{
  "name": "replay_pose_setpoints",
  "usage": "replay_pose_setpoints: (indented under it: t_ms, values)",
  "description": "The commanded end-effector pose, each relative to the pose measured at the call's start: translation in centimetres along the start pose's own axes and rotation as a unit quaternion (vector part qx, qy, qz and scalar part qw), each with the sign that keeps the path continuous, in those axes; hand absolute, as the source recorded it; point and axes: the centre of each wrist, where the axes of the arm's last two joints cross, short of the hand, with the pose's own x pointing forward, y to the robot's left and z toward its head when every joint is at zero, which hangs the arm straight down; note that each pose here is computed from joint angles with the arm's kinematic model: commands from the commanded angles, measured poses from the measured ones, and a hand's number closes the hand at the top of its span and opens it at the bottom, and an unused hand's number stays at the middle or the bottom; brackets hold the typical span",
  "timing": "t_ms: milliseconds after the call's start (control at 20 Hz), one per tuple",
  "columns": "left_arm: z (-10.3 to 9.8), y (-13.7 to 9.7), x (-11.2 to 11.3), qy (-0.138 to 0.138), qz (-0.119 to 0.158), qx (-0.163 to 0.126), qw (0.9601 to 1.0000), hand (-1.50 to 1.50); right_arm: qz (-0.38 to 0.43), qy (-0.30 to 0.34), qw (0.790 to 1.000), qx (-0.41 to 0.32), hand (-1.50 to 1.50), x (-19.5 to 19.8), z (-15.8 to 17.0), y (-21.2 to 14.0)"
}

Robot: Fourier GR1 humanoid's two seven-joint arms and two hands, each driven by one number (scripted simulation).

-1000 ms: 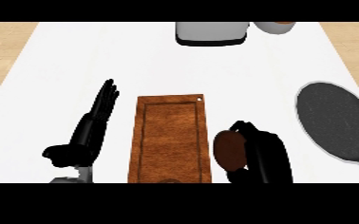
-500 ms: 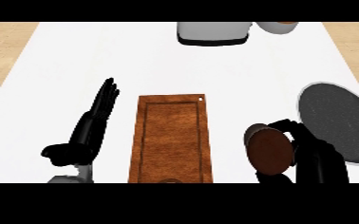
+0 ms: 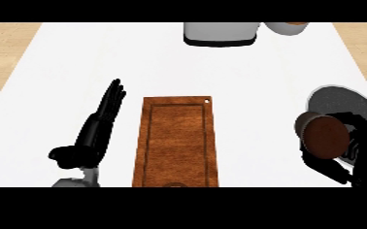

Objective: Pick the cupcake from the cutting board and place it in the pan

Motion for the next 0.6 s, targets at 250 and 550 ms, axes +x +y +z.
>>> replay_pose_setpoints:
  t_ms: [250, 550]
  values:
    - [0.2, 0.2, -0.5, 0.000, -0.002, 0.001, 1.0000, 0.00, 0.084, 0.008, 0.988, -0.126, 1.50, -9.7, -6.2, 1.0]
    - [-0.1, 0.1, -0.5, -0.007, 0.001, -0.014, 0.9999, 0.00, 0.011, 0.029, 0.986, -0.166, 1.50, -11.8, -12.1, 0.6]
